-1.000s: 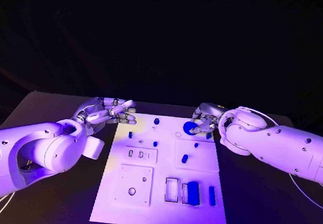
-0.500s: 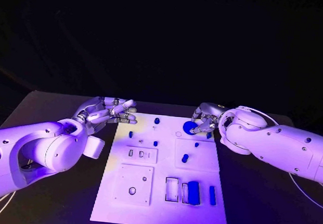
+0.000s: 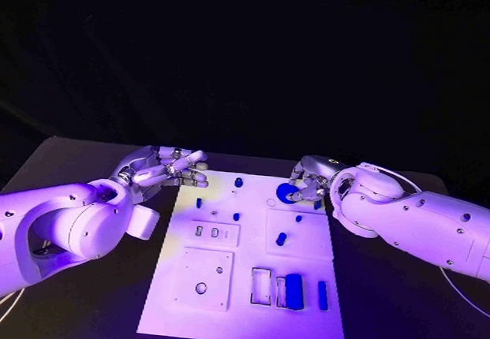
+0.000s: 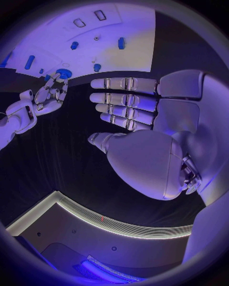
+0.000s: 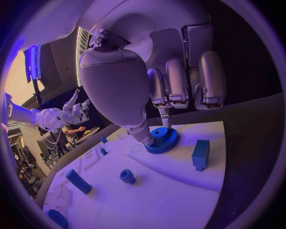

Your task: Assemble the parts on the task board

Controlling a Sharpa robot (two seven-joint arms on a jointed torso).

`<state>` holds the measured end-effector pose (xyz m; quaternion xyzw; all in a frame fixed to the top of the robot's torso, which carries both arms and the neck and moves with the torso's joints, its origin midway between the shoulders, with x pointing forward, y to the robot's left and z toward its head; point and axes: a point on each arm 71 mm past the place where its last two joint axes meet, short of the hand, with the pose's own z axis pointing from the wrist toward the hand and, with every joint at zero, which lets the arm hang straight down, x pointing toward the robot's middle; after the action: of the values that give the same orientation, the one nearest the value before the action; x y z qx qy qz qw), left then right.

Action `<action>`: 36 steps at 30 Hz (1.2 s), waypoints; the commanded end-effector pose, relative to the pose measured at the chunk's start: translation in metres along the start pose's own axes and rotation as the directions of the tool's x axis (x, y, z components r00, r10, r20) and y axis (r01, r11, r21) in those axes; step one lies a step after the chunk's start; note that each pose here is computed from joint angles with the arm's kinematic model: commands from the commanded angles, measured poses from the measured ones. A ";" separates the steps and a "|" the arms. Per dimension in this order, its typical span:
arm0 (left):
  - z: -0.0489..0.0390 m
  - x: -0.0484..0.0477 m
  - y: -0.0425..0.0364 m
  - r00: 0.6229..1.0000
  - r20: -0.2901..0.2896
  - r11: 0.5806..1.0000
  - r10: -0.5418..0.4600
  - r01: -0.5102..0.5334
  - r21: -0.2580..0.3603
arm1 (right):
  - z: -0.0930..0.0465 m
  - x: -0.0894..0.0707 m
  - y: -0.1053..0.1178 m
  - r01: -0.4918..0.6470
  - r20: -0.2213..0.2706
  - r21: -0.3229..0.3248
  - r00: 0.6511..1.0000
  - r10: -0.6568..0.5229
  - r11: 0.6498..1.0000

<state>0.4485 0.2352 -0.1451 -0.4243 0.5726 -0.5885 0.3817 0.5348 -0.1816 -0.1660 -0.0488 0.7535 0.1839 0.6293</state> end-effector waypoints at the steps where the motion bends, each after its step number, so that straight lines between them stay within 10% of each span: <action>1: 0.0005 0.0026 -0.0011 1.000 -0.025 1.000 -0.005 0.005 0.004 | -0.001 -0.005 0.002 0.057 0.074 -0.003 0.996 -0.057 0.998; 36: 0.0021 0.0069 -0.0007 0.999 -0.042 1.000 -0.011 0.011 0.001 | 0.005 0.005 0.116 0.209 0.198 -0.220 0.966 -0.166 0.953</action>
<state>0.4488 0.2311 -0.1457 -0.4217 0.5766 -0.5916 0.3737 0.5027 -0.0726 -0.1472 -0.1696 0.6711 0.2265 0.6853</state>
